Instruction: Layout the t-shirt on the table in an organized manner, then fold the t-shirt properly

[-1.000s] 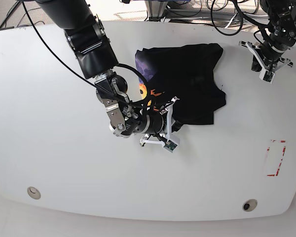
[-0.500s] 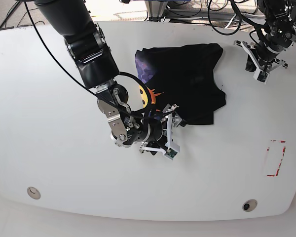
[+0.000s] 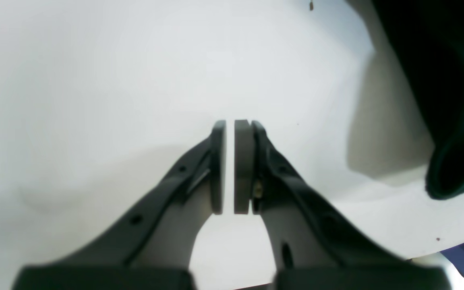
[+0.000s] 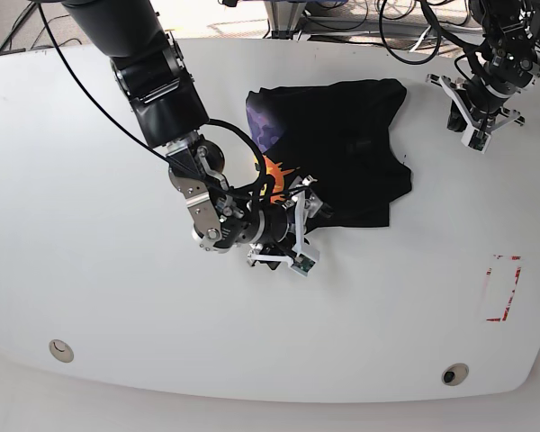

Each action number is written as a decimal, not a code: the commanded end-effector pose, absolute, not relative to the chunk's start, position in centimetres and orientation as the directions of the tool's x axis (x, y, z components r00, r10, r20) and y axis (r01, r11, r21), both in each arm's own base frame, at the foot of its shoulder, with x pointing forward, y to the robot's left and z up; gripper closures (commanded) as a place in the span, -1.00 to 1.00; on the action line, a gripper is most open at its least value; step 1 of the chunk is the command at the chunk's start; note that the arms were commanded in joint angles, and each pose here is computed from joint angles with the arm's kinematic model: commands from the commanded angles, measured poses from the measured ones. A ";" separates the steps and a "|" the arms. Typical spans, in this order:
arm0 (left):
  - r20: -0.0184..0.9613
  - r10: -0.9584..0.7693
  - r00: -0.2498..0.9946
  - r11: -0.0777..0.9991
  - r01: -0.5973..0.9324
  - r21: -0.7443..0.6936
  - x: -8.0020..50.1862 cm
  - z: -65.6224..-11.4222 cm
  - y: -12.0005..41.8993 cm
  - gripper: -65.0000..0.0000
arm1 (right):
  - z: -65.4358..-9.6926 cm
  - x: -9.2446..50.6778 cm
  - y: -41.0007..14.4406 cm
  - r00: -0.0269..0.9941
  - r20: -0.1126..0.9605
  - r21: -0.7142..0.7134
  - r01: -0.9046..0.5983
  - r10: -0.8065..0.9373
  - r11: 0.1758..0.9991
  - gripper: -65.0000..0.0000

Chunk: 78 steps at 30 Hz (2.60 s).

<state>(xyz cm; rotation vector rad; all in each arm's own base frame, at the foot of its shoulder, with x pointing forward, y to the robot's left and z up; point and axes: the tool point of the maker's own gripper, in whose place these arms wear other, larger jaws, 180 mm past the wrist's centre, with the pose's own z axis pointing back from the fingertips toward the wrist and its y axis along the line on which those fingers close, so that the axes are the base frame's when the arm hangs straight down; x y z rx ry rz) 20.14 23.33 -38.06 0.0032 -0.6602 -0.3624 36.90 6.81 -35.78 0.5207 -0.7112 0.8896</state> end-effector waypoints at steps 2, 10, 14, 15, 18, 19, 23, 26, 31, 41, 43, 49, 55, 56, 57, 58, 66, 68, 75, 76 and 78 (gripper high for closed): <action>0.663 -0.332 0.671 0.927 0.364 0.096 21.4 -36.6 20.5 0.95 | -31.5 37.5 6.6 0.318 0.804 0.015 -0.856 0.503 0.516 -0.31; 0.704 -0.362 0.610 0.886 0.461 0.056 22.1 -35.9 15.6 0.95 | -31.3 36.0 6.0 0.294 0.813 -0.004 -0.861 0.503 0.509 0.41; 0.741 -0.310 0.596 0.893 0.451 0.011 23.0 -35.5 13.4 0.95 | -32.5 35.3 5.4 0.316 0.797 0.007 -0.857 0.515 0.515 0.71; 0.744 -0.304 0.595 0.893 0.450 0.006 23.1 -35.5 13.2 0.95 | -32.6 35.2 5.4 0.317 0.798 0.009 -0.857 0.513 0.515 0.74; 0.762 -0.291 0.579 0.886 0.463 -0.014 23.8 -35.1 11.8 0.95 | -32.8 35.1 5.2 0.315 0.810 0.016 -0.855 0.495 0.519 0.79; 0.764 -0.296 0.573 0.880 0.475 -0.016 23.9 -35.1 11.3 0.95 | -33.3 34.9 5.2 0.328 0.807 0.029 -0.853 0.491 0.522 0.79; 0.758 -0.307 0.575 0.855 0.517 -0.045 23.5 -35.8 9.5 0.95 | -35.3 35.0 4.7 0.380 0.789 0.074 -0.838 0.482 0.540 0.79; 0.733 -0.343 0.588 0.833 0.550 -0.051 23.0 -37.0 8.7 0.95 | -36.7 35.3 3.7 0.410 0.783 0.096 -0.823 0.467 0.560 0.80; 0.650 -0.416 0.636 0.796 0.600 -0.078 21.3 -40.6 7.6 0.95 | -37.7 35.4 2.6 0.433 0.790 0.122 -0.805 0.434 0.581 0.80; 0.593 -0.491 0.638 0.782 0.623 -0.023 23.6 -42.4 10.4 0.95 | -38.5 33.5 -0.1 0.482 0.781 0.163 -0.771 0.397 0.616 0.80; 0.601 -0.495 0.627 0.783 0.622 -0.005 24.9 -42.1 10.8 0.95 | -38.6 32.9 -0.8 0.500 0.777 0.177 -0.757 0.383 0.629 0.80; 0.629 -0.490 0.604 0.790 0.612 0.029 29.4 -41.1 11.6 0.95 | -39.2 30.0 -2.1 0.543 0.770 0.216 -0.716 0.335 0.664 0.80; 0.671 -0.465 0.577 0.794 0.608 0.026 33.0 -39.6 10.4 0.95 | -39.7 26.8 -2.9 0.582 0.751 0.246 -0.685 0.312 0.686 0.80; 0.680 -0.460 0.571 0.793 0.609 0.024 33.4 -39.4 9.9 0.95 | -39.6 26.5 -3.0 0.583 0.751 0.246 -0.684 0.311 0.687 0.80; 0.691 -0.454 0.563 0.792 0.609 0.024 33.9 -38.9 9.6 0.95 | -39.3 26.2 -3.0 0.578 0.754 0.241 -0.686 0.312 0.687 0.80; 0.703 -0.449 0.552 0.792 0.610 0.027 34.4 -38.4 9.2 0.95 | -39.0 25.9 -3.0 0.574 0.756 0.237 -0.687 0.314 0.687 0.80; 0.783 -0.459 0.419 0.786 0.603 0.138 36.2 -32.7 8.8 0.95 | -34.1 26.7 -2.8 0.469 0.797 0.115 -0.737 0.381 0.666 0.78; 0.795 -0.467 0.387 0.783 0.600 0.167 35.8 -31.5 8.7 0.95 | -32.7 27.5 -2.8 0.438 0.800 0.072 -0.748 0.409 0.660 0.77; 0.789 -0.476 0.389 0.784 0.593 0.181 32.8 -31.6 9.2 0.95 | -30.0 31.5 -2.2 0.391 0.808 -0.001 -0.747 0.441 0.665 0.08; 0.783 -0.476 0.400 0.790 0.587 0.180 32.5 -31.9 9.7 0.95 | -30.0 31.9 -2.1 0.393 0.808 0.000 -0.745 0.438 0.668 -0.03; 0.767 -0.469 0.439 0.808 0.563 0.172 31.4 -32.8 11.2 0.95 | -29.9 33.4 -2.0 0.398 0.810 0.003 -0.737 0.431 0.676 -0.30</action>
